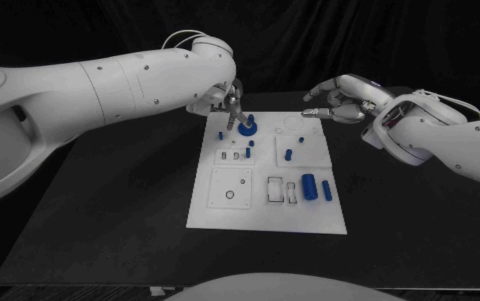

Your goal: Assemble the parts on the task board

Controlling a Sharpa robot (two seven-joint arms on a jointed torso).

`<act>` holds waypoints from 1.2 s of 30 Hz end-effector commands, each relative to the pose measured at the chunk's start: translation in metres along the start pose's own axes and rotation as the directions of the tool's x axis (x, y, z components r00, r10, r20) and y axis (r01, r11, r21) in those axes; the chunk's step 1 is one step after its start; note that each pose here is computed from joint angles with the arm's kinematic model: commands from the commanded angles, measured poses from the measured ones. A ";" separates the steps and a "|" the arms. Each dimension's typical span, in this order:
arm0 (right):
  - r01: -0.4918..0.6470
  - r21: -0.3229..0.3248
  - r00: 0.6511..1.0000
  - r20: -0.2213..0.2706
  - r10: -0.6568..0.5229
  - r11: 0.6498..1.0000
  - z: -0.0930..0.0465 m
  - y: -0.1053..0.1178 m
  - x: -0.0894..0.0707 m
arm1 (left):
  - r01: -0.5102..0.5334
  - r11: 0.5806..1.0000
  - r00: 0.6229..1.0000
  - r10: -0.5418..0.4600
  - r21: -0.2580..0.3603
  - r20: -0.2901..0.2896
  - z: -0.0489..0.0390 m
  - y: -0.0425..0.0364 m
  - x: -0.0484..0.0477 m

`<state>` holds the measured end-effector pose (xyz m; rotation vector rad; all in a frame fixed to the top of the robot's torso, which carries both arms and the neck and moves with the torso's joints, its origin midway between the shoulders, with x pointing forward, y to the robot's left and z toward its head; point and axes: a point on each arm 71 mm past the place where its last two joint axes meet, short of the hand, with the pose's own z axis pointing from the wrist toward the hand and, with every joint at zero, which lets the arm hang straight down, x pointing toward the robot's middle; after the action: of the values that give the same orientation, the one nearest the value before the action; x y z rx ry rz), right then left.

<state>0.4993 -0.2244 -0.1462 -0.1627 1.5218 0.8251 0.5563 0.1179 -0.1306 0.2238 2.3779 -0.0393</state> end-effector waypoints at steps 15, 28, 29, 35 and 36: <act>-0.009 0.026 0.999 -0.034 0.010 1.000 0.001 -0.002 0.007 | 0.004 0.999 1.000 -0.003 0.038 -0.030 0.0152 -0.0154 0.0194; -0.013 0.027 0.999 -0.044 0.014 1.000 0.001 -0.003 0.011 | 0.028 0.997 0.996 -0.021 0.073 -0.089 0.0210 -0.0181 0.0263; -0.013 0.027 0.999 -0.045 0.014 1.000 0.001 -0.004 0.011 | 0.033 0.997 0.995 -0.026 0.076 -0.096 0.0212 -0.0187 0.0270; -0.014 0.030 0.999 -0.049 0.015 0.999 0.000 -0.004 0.012 | 0.049 0.996 0.993 -0.039 0.079 -0.115 0.0229 -0.0208 0.0293; -0.014 0.030 0.999 -0.050 0.015 0.999 0.000 -0.005 0.012 | 0.049 0.996 0.992 -0.040 0.080 -0.116 0.0232 -0.0210 0.0296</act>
<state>0.5001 -0.2225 -0.1573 -0.1592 1.5678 0.8231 0.5500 0.1030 -0.1661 0.2188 2.4625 -0.1025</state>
